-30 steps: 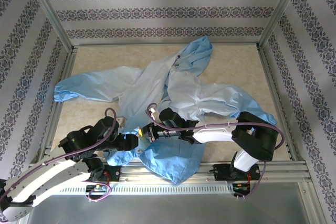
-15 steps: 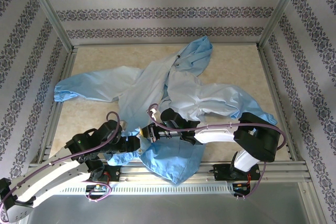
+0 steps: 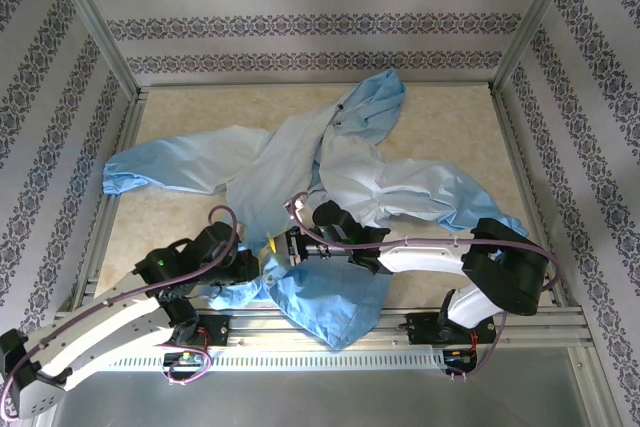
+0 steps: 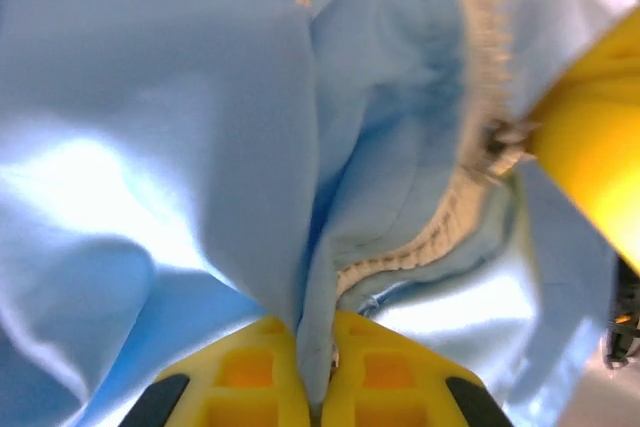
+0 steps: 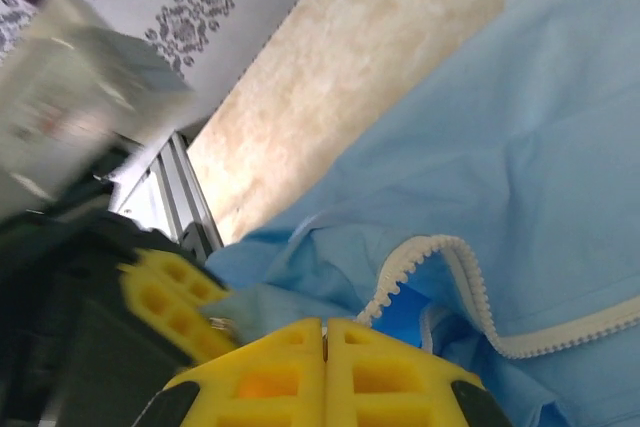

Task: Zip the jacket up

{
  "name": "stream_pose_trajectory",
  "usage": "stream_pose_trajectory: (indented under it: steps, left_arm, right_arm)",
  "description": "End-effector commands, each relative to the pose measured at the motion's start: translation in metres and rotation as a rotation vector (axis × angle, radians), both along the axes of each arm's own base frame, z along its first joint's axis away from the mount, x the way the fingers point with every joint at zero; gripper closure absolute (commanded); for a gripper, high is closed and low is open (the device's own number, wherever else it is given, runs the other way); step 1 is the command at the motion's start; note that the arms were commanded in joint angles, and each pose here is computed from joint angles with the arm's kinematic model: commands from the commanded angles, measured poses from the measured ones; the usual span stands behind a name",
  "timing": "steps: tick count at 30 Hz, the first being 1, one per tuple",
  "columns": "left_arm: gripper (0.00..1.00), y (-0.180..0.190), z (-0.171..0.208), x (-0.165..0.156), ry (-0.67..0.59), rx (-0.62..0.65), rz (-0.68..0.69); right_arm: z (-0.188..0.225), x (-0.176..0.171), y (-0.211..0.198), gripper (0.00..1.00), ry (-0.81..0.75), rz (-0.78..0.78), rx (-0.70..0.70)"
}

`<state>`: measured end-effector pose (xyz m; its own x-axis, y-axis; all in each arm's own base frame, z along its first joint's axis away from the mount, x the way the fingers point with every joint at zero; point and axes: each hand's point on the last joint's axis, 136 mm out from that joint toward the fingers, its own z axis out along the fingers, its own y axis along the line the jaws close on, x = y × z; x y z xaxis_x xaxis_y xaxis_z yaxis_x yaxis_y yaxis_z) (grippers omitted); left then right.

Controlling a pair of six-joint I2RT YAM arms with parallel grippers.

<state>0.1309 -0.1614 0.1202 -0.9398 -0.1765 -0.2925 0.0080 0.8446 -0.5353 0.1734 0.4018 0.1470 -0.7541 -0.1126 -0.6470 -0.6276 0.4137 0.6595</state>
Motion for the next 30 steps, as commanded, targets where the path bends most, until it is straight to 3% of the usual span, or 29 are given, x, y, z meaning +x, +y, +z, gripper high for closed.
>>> stream_pose_trajectory:
  steps: [1, 11, 21, 30]
  left_arm:
    - [1.00, 0.024, 0.033, -0.004, -0.048, 0.099, -0.019]
    - [1.00, 0.036, 0.091, -0.015, -0.064, 0.170, -0.106]
    - [1.00, 0.032, 0.152, -0.030, -0.133, 0.070, -0.192]
    - [1.00, 0.038, 0.149, -0.040, -0.099, 0.083, -0.208]
  right_arm:
    - [0.027, 0.010, 0.002, 1.00, -0.071, -0.004, 0.030]
    - [0.057, 0.012, 0.012, 1.00, -0.134, 0.021, 0.063]
    - [0.063, 0.003, 0.027, 1.00, -0.241, 0.100, 0.038]
    - [0.037, 0.033, 0.034, 1.00, -0.359, 0.062, -0.118]
